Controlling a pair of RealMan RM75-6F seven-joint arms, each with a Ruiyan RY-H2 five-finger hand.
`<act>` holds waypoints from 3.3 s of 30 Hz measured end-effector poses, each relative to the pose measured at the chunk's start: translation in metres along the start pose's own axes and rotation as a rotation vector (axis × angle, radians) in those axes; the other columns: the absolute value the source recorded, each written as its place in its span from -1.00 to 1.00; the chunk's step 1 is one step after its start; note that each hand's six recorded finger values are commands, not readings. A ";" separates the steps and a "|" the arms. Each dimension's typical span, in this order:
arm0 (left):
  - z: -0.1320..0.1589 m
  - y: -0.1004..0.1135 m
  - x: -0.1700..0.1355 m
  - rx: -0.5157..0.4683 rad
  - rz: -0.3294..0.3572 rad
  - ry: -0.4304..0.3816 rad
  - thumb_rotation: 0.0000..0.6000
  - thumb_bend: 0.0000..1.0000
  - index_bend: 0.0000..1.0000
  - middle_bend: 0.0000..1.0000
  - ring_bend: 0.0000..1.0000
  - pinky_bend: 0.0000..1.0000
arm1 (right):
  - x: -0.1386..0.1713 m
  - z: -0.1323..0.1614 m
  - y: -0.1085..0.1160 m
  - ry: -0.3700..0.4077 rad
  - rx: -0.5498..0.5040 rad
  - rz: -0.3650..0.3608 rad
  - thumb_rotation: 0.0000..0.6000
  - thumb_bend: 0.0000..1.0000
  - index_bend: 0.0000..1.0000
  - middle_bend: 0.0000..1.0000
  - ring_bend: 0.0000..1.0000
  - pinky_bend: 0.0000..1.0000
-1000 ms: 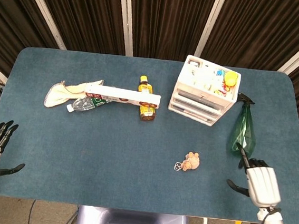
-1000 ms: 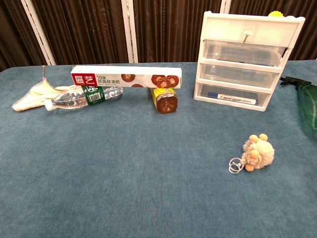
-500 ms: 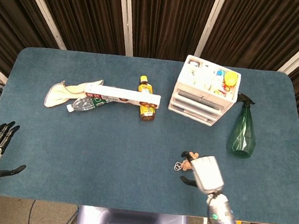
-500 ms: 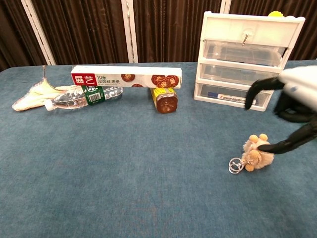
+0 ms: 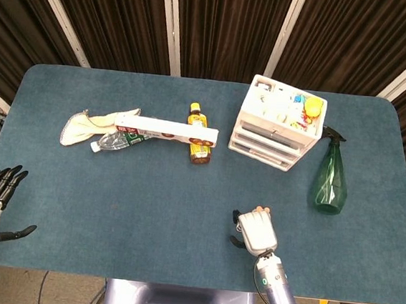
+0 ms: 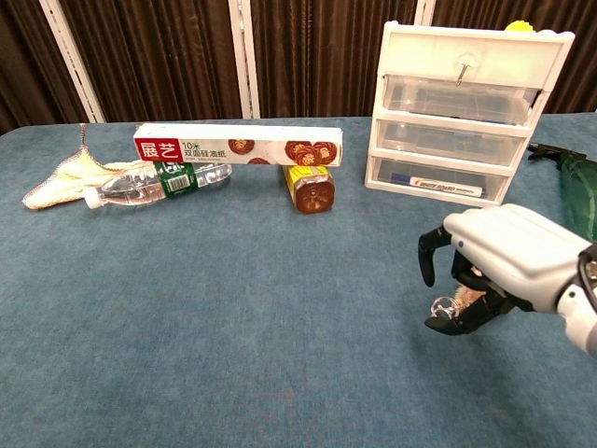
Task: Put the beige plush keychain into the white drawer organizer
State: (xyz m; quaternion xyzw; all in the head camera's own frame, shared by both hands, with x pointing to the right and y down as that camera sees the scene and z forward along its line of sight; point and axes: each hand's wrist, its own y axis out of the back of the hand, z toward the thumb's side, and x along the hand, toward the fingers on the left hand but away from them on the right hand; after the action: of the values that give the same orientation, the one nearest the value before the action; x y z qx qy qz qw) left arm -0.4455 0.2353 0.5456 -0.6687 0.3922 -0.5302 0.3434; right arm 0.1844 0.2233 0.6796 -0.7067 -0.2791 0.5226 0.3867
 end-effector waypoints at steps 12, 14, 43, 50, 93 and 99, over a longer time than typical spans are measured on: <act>-0.002 -0.001 0.001 -0.009 -0.013 0.011 0.76 -0.91 -1.00 -1.00 -1.00 -1.00 | -0.011 -0.006 -0.019 -0.043 0.022 0.042 1.00 -0.71 -0.07 1.00 1.00 0.78; -0.002 -0.002 0.001 -0.010 -0.014 0.013 0.78 -0.91 -1.00 -1.00 -1.00 -1.00 | -0.012 -0.008 -0.021 -0.050 0.023 0.041 1.00 -0.69 -0.05 1.00 1.00 0.78; -0.002 -0.002 0.001 -0.015 -0.018 0.017 0.76 -0.91 -1.00 -1.00 -1.00 -1.00 | -0.004 -0.016 -0.036 -0.062 0.114 0.083 1.00 -0.52 -0.07 1.00 1.00 0.78; -0.002 -0.002 0.001 -0.015 -0.019 0.017 0.77 -0.91 -1.00 -1.00 -1.00 -1.00 | -0.001 -0.016 -0.040 -0.048 0.150 0.082 1.00 -0.49 -0.06 1.00 1.00 0.78; 0.001 -0.002 0.000 -0.017 -0.016 0.009 0.77 -0.91 -1.00 -1.00 -1.00 -1.00 | 0.003 -0.019 -0.034 -0.048 0.178 0.063 1.00 -0.47 -0.11 1.00 1.00 0.78; 0.001 -0.002 0.000 -0.018 -0.016 0.008 0.78 -0.91 -1.00 -1.00 -1.00 -1.00 | 0.003 -0.024 -0.035 -0.059 0.184 0.066 1.00 -0.47 -0.10 1.00 1.00 0.78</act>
State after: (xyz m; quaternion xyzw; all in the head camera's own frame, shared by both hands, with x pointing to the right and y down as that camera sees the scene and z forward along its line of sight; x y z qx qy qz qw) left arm -0.4444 0.2363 0.5467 -0.6729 0.3930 -0.5320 0.3314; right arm 0.2084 0.2386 0.7107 -0.6613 -0.2174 0.5792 0.4242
